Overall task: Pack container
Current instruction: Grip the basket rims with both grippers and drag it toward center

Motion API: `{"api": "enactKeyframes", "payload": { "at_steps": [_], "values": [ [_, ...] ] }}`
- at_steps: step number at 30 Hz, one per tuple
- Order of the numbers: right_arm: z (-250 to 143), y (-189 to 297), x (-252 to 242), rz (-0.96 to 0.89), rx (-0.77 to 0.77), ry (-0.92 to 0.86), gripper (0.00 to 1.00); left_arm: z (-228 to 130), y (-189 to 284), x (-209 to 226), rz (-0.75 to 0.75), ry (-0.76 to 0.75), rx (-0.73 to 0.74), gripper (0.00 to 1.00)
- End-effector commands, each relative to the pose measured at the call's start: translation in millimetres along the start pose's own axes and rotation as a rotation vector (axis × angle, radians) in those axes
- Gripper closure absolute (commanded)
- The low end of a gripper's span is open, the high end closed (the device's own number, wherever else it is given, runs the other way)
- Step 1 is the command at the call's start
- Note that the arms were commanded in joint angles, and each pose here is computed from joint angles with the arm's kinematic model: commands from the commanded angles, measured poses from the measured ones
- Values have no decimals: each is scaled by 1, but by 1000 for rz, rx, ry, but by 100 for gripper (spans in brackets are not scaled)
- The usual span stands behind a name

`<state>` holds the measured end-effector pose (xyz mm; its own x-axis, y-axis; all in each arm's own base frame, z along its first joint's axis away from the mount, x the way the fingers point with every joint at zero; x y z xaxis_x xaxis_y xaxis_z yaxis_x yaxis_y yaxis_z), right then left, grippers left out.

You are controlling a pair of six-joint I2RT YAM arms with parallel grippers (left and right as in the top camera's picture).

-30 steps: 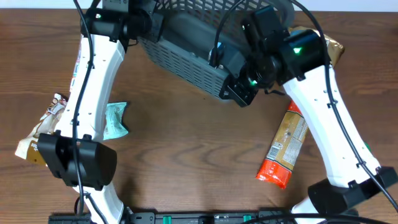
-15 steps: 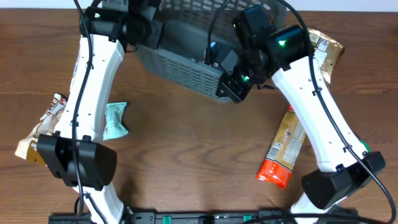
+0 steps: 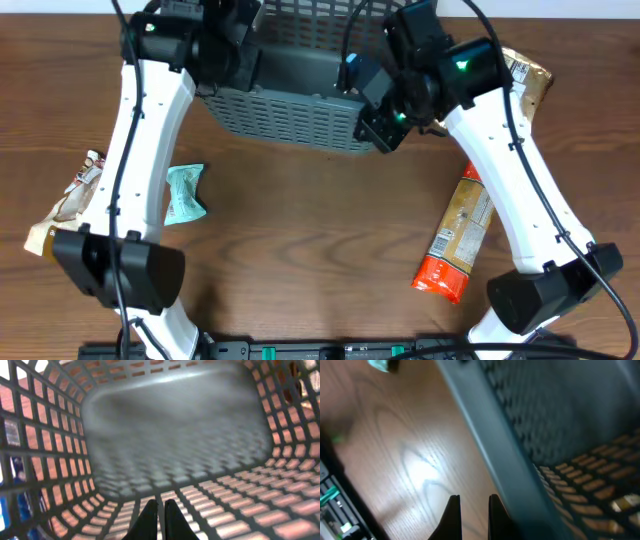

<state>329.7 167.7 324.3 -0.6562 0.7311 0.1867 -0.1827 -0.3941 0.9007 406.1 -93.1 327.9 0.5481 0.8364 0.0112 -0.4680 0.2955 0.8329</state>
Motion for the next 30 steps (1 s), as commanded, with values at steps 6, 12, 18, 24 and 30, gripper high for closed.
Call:
{"api": "enactKeyframes", "payload": {
  "at_steps": [6,12,18,24,30],
  "values": [
    [1,5,-15,-52,-15,-45,99,-6,33,-9,9,25,-10,94],
    [1,5,-11,-17,-20,-43,99,-7,31,-16,-5,13,4,94],
    [6,8,7,90,-63,-11,99,-4,31,-15,1,10,-11,94],
    [11,25,28,84,-140,59,99,-2,31,-14,10,7,-25,94],
    [17,51,29,9,-266,35,99,-2,31,-14,11,4,-26,94]
  ]
}}
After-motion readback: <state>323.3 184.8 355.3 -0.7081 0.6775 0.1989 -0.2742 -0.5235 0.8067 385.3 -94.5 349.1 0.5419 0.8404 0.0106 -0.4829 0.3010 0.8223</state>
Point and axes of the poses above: each gripper's point midway between its finger pads, its own y axis back along the fingers, its own x axis along the line the jaws close on, z = x × y, the point moved 9 cm from there along y, back along the fingers, and after that the axes turned 10 degrees about -y, right-handed, at the moved point
